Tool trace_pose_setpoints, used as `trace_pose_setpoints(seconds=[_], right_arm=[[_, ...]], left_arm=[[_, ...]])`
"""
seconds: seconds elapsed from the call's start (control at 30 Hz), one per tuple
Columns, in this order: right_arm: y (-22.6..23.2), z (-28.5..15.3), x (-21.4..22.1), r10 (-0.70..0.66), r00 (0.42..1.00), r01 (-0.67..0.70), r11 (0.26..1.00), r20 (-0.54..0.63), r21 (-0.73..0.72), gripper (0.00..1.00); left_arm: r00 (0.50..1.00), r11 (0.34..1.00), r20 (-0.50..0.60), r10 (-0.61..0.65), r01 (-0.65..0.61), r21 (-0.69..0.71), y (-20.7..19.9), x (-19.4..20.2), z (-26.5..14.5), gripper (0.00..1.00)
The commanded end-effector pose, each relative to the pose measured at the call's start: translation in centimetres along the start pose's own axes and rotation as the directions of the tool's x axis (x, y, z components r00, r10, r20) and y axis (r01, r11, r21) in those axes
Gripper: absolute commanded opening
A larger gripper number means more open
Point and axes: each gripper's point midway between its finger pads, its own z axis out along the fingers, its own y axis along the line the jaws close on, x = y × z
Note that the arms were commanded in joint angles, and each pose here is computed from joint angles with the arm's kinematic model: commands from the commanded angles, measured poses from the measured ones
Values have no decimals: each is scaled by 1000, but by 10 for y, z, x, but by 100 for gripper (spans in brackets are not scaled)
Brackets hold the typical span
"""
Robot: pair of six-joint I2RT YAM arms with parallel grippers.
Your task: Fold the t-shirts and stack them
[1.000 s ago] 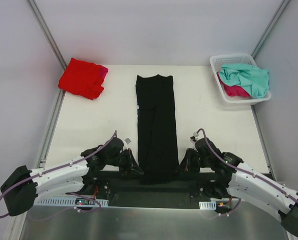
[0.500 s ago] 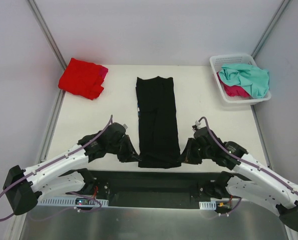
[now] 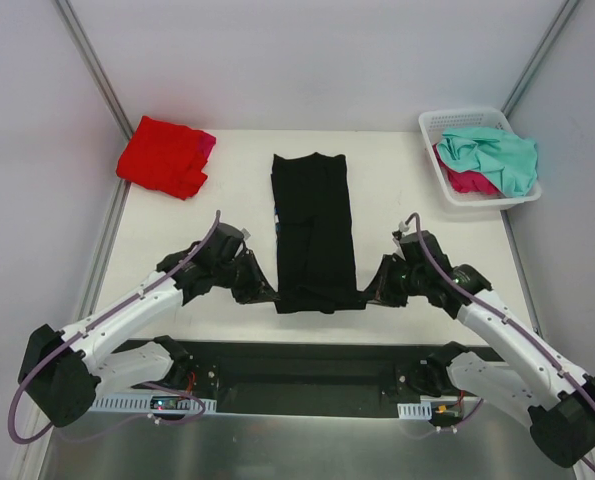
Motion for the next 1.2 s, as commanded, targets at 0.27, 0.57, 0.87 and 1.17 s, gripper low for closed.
trace_pose_setpoints(seconds=[0.27,0.57,0.87,1.17], right_arm=[[7,8,-18,-61,998,61,998,-12,12,1],[17,7,-31,-81,997,81,997,7,7,1],[21,7,-49,-90,996,90,996,18,10,1],[20,17,-71,-83,997,83,996,7,17,1]], left_arm=[[998,996,16,54,-53,-70,-2,-18,2,0],[998,995,0,68,-68,-76,-8,-22,9,0],[997,995,5,72,-72,-69,-14,-32,14,0],[997,995,20,70,-69,-74,-15,-64,17,0]])
